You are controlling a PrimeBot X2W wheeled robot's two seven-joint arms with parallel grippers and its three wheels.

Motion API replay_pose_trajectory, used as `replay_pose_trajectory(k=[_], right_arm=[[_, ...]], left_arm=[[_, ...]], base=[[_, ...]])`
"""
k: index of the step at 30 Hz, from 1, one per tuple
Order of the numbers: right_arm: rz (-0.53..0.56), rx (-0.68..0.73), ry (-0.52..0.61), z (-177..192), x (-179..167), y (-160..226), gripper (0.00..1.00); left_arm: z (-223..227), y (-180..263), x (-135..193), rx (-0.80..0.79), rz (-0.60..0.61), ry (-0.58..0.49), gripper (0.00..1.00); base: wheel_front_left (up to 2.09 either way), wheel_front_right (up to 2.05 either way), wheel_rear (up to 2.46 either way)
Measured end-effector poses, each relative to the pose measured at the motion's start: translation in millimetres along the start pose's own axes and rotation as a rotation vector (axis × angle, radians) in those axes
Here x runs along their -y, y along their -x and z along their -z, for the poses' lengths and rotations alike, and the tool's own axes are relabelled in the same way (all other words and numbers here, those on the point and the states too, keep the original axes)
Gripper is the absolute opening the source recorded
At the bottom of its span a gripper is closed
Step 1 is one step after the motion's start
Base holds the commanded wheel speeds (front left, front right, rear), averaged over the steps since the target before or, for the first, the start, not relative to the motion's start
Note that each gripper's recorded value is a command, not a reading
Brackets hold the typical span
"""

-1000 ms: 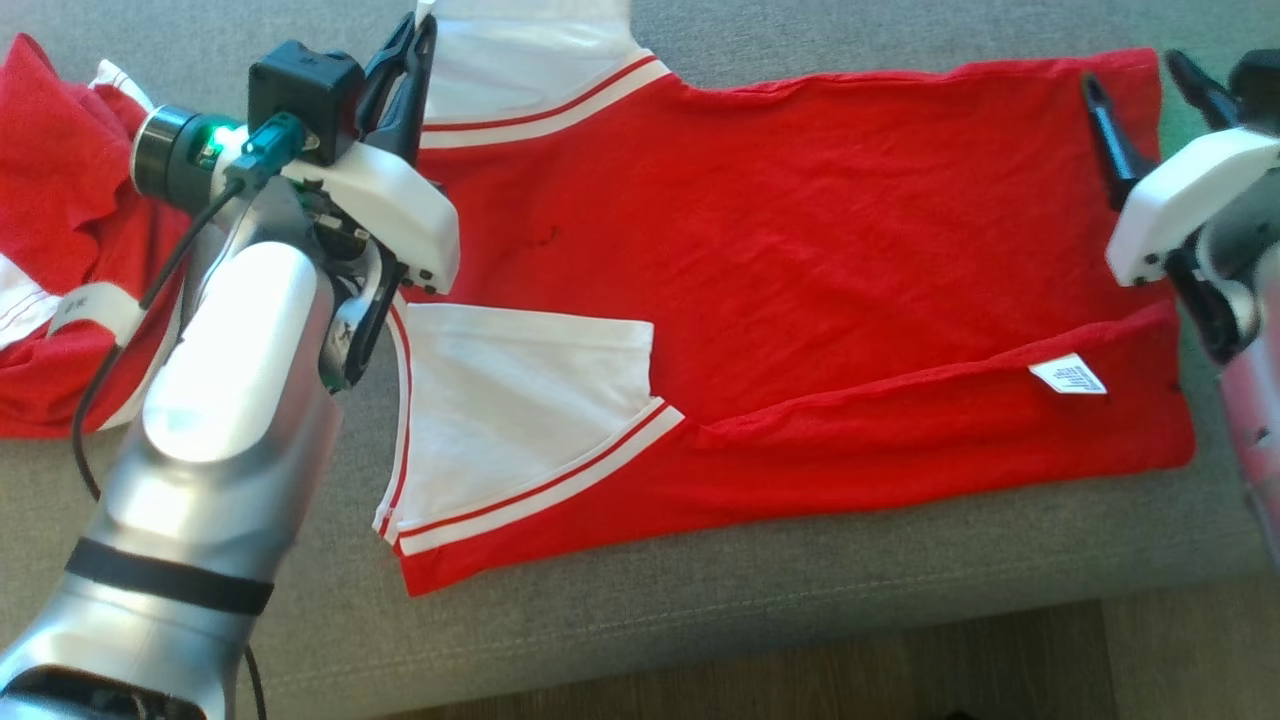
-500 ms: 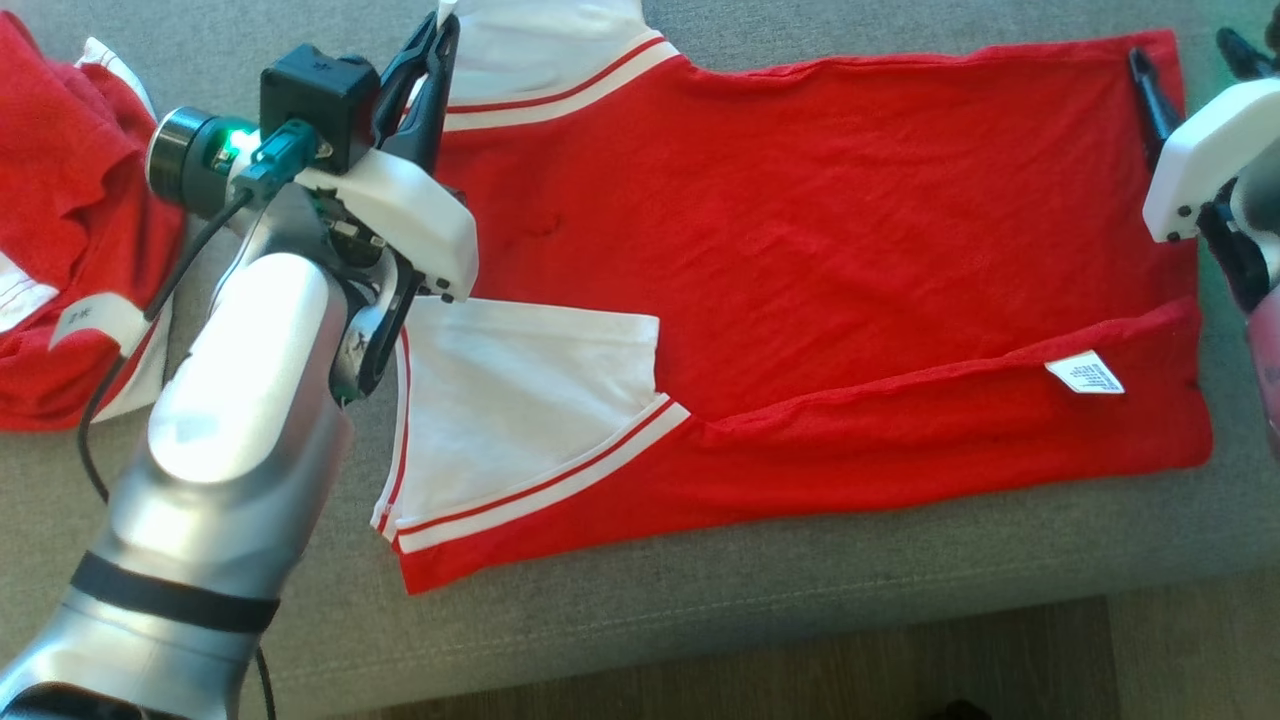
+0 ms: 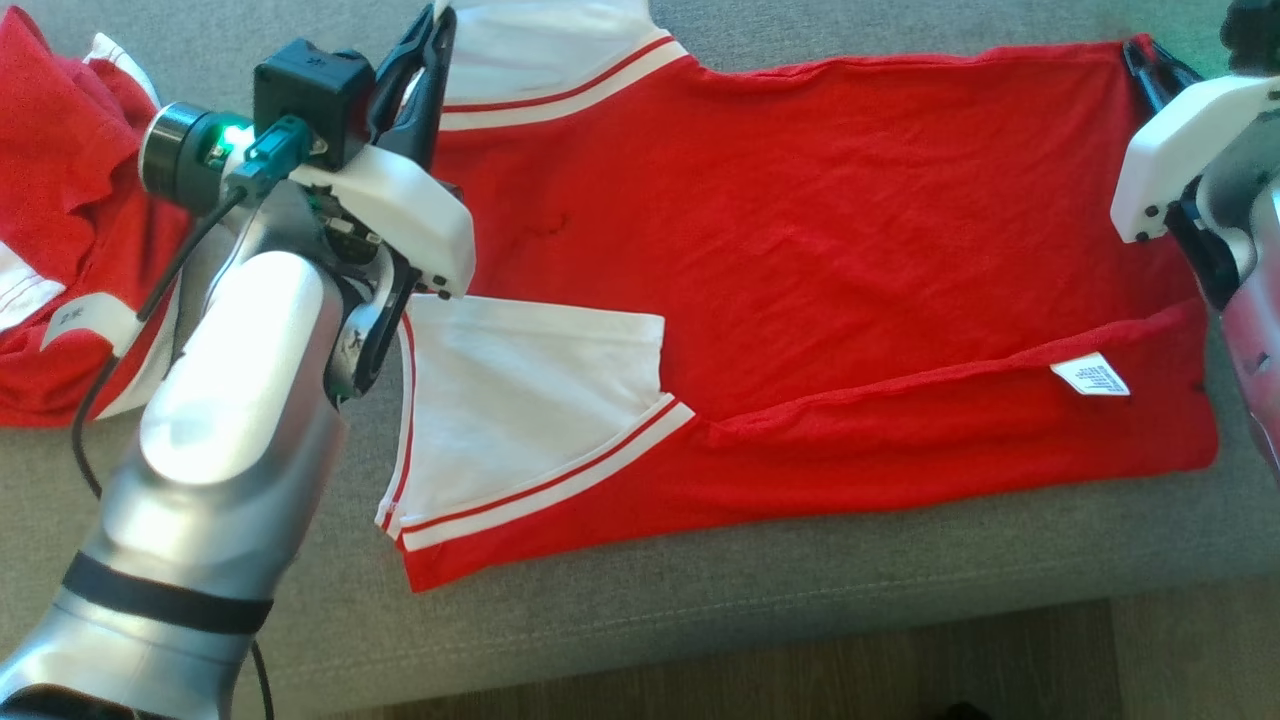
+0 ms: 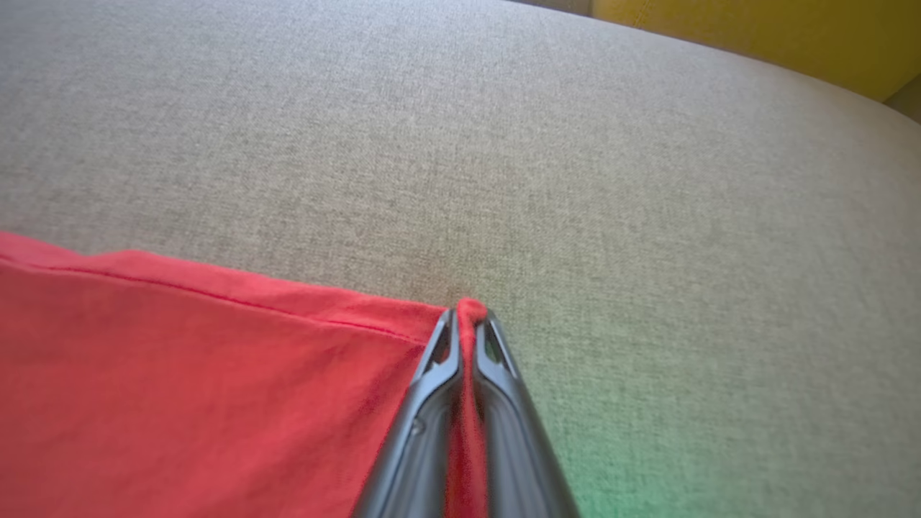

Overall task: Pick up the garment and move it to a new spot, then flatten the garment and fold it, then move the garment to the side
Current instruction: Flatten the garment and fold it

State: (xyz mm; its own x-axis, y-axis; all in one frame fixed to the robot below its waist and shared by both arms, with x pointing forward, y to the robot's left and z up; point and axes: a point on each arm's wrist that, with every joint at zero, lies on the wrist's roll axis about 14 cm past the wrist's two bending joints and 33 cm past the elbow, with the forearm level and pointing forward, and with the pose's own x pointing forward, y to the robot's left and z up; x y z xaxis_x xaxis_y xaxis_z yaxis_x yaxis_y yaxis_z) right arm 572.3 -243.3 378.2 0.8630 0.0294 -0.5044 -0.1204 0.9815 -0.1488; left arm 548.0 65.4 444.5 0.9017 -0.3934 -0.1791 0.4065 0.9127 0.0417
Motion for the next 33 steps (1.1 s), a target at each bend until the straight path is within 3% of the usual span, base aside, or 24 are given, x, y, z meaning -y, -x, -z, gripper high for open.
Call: replay_pose_trajectory(k=[22,33], right_arm=[[0.024,0.205,-0.045,-19,12,51,0.0],[0.02,0.236,-0.045,-20,14,76,0.0]], left_arm=[[-31,46,-2,0.066,-0.042,-0.005,0.0],[-11,94,13,-0.028,0.025,0.0,0.0]], base=[[0.0,0.0,0.0],[0.0,0.0,0.0]])
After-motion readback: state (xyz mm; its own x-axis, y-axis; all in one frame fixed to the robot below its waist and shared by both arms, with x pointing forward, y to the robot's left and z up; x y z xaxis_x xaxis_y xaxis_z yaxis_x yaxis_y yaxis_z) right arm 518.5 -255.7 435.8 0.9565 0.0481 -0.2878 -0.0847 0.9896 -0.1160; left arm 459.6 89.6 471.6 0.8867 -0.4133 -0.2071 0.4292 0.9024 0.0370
